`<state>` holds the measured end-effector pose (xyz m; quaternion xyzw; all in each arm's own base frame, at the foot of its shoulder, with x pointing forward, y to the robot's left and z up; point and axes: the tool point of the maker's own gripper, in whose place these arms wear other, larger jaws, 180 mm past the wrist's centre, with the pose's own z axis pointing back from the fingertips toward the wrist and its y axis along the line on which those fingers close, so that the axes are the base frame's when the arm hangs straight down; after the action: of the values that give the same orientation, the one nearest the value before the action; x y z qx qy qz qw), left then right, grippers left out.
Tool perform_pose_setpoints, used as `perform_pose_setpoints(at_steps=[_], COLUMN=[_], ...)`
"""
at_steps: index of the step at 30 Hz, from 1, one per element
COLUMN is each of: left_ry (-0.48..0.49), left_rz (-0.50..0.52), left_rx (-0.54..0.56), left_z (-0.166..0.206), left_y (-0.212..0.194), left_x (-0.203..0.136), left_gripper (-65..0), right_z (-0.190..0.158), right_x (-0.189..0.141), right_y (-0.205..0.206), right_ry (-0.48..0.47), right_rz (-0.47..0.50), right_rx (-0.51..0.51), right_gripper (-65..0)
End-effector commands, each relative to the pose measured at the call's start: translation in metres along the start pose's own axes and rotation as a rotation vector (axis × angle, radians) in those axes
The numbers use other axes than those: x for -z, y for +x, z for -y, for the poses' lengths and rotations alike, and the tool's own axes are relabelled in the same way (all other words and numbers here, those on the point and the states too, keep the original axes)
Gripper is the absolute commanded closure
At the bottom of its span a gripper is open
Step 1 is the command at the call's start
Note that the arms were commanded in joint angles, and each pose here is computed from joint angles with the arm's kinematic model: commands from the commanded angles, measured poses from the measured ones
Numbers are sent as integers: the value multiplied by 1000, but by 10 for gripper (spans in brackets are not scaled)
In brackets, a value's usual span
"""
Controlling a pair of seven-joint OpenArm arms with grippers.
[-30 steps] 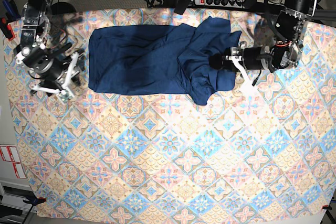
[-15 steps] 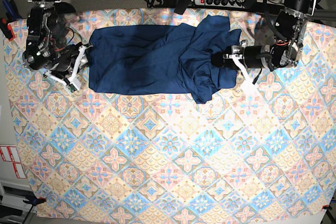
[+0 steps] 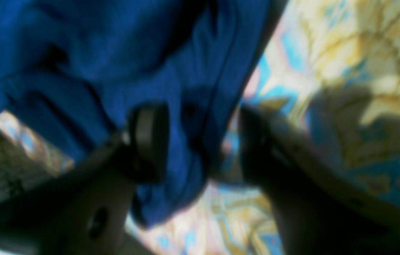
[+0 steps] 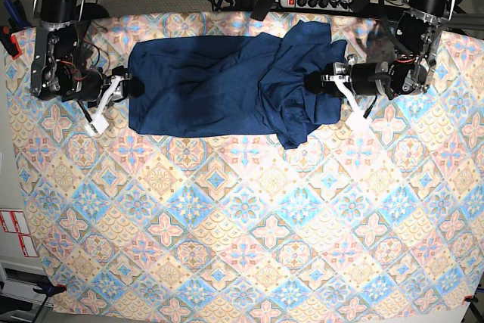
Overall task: Fold the T-shirt properly
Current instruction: 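Grasp the opposite shirt end with the right gripper, left gripper holding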
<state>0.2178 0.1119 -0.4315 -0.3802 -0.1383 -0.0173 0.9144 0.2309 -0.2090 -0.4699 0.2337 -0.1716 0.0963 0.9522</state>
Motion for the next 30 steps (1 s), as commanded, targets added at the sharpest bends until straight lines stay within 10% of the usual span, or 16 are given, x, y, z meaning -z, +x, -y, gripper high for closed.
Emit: perform_pose_setpoints(at_steps=[1,30], left_ry=[-16,-16], left_rz=[29,27], left_rx=[21,22], left_z=[5,5], left_y=[12,11], left_x=[-6,-5], left_gripper=[0,0], right_z=[7,-85], right_x=[-6,29], right_y=[6,42], right_ry=[-18,258], right_rz=[8,98], right_rx=[-10,-31], right_gripper=[-303,-303])
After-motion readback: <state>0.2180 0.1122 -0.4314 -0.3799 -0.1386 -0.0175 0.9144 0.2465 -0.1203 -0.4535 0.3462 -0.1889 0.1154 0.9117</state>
